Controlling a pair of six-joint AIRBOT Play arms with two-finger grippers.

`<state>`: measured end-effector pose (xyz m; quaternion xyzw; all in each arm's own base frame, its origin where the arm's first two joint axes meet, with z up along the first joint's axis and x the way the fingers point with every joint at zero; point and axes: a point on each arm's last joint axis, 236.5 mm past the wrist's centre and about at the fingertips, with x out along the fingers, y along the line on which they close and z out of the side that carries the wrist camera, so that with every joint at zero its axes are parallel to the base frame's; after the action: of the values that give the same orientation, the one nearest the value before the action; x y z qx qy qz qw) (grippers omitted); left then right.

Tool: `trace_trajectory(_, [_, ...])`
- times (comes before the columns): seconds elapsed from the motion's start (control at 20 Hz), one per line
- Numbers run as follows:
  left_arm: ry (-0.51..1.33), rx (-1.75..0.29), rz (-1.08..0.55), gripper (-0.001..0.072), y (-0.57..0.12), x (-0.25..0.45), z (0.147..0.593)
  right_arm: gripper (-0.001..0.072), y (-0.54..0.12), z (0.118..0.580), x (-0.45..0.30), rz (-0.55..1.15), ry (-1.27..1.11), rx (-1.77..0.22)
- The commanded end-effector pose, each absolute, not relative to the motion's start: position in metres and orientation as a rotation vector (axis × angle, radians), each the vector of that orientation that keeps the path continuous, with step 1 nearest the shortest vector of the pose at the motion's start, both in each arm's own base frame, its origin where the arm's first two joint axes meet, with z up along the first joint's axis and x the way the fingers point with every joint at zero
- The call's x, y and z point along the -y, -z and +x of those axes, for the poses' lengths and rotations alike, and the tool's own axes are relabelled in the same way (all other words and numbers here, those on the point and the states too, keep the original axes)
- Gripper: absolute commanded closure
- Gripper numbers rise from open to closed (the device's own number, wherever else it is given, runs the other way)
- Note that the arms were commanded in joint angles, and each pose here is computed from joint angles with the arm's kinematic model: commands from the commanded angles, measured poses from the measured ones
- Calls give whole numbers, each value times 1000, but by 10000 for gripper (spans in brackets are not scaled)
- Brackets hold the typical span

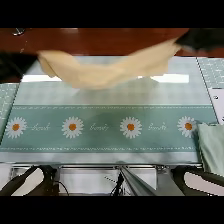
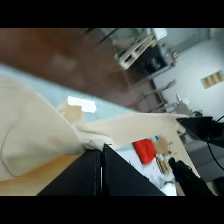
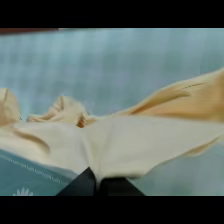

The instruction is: Fold the shirts.

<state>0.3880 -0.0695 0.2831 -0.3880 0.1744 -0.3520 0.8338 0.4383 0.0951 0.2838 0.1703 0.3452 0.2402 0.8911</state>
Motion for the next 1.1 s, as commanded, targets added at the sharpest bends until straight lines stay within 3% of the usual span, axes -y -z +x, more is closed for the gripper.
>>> trace_trajectory(0.0, [736,-72,-582,689,-442,70,344,686,-422,370,-86,174,-446,-409])
trace_trajectory(0.2, [285,45,-281,689,-514,26,290,686,-477,265,-78,34,-360,-236])
trace_trajectory(0.3, [162,120,-127,689,-544,28,244,686,-493,221,-80,10,-348,-160])
trace_trajectory(0.5, [75,300,60,689,-586,64,149,686,-504,155,-73,-26,-278,-85])
trace_trajectory(0.7, [83,344,113,689,-585,66,91,686,-498,131,-59,-31,-202,-89])
trace_trajectory(0.85, [127,244,68,689,-562,49,100,686,-490,136,-55,-28,-190,-120])
trace_trajectory(1.05, [94,13,-38,689,-500,28,168,686,-431,172,-50,10,-192,-335])
